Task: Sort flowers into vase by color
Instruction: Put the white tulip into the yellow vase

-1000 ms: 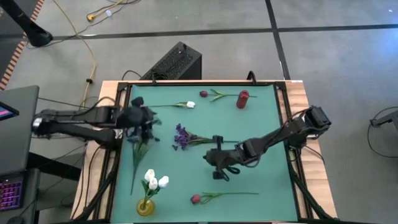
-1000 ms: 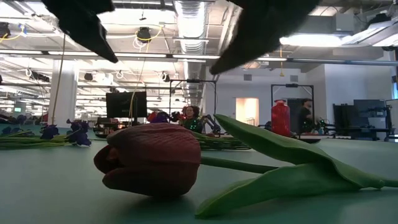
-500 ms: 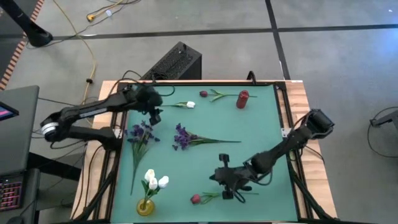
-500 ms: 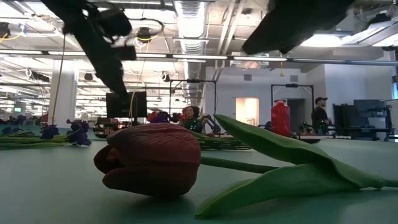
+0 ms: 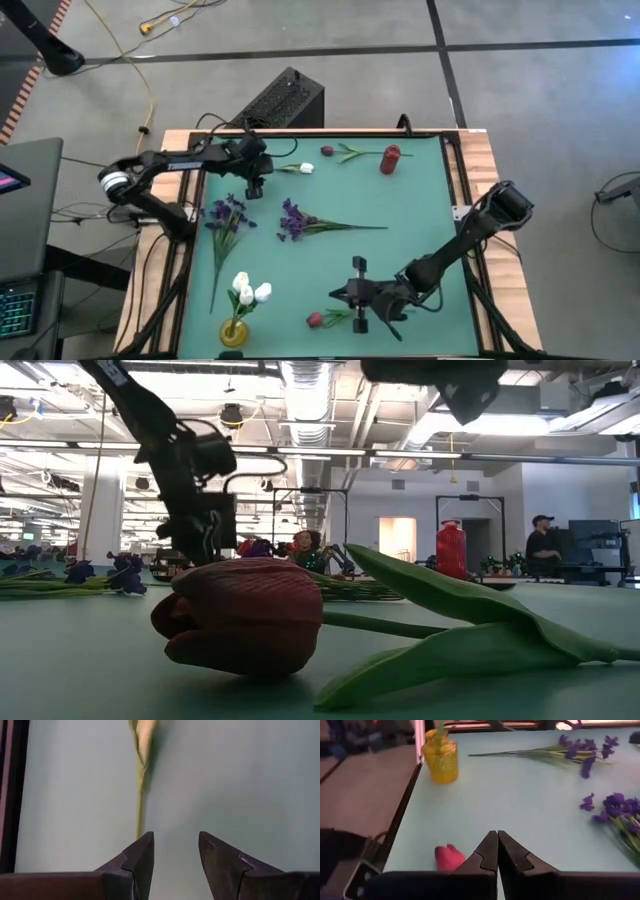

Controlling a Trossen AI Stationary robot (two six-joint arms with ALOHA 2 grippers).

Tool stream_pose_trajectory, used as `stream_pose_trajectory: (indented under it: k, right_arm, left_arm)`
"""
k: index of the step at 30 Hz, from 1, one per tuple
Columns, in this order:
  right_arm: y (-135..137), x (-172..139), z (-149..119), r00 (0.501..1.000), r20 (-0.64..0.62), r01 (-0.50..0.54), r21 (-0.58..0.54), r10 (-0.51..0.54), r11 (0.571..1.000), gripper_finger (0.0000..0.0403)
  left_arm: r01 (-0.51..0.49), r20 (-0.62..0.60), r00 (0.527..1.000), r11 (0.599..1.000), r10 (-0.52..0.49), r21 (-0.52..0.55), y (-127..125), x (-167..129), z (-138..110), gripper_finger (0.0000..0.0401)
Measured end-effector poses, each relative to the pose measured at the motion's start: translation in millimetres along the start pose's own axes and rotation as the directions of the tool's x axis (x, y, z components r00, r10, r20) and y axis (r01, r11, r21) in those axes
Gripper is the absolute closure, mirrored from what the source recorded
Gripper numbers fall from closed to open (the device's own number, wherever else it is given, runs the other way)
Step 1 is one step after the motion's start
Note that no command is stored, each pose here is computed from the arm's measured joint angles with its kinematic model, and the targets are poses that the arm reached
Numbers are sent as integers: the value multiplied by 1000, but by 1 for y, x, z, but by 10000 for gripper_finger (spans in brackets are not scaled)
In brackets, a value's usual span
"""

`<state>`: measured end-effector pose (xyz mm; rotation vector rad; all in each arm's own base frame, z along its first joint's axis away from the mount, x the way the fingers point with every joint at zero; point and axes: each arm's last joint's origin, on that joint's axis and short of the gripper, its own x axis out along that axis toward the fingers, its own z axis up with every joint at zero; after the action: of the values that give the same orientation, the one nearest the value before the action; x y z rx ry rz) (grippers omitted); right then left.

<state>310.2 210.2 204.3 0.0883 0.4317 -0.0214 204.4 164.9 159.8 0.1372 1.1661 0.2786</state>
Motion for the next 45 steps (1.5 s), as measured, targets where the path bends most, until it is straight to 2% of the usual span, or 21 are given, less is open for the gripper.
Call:
stream_pose_trajectory:
  k: [7,16,20,24,35,39,45]
  right_arm:
    - [-4,2,2,1000,8,10,65,-11,998,371]
    - [6,-3,1,1000,18,-21,64,20,998,371]
    - [8,-5,0,999,23,-31,67,29,997,371]
    - [8,-5,0,999,23,-31,68,29,997,371]
    - [9,-5,1,999,30,-33,68,31,997,371]
    - [9,-5,1,999,30,-34,67,32,997,371]
    - [9,-5,1,999,30,-33,65,32,997,371]
  left_arm:
    - [-29,-13,1000,999,29,-13,8,13,-3,257]
    - [-73,-10,997,996,72,-61,21,22,-8,257]
    - [-64,-7,998,994,64,-91,25,22,-12,257]
    - [-19,-40,999,994,15,-105,24,21,-18,257]
    - [-11,-69,998,994,4,-110,24,21,-22,262]
    - [4,-93,996,993,-15,-121,25,20,-26,295]
    - [19,-108,994,992,-33,-124,23,20,-27,387]
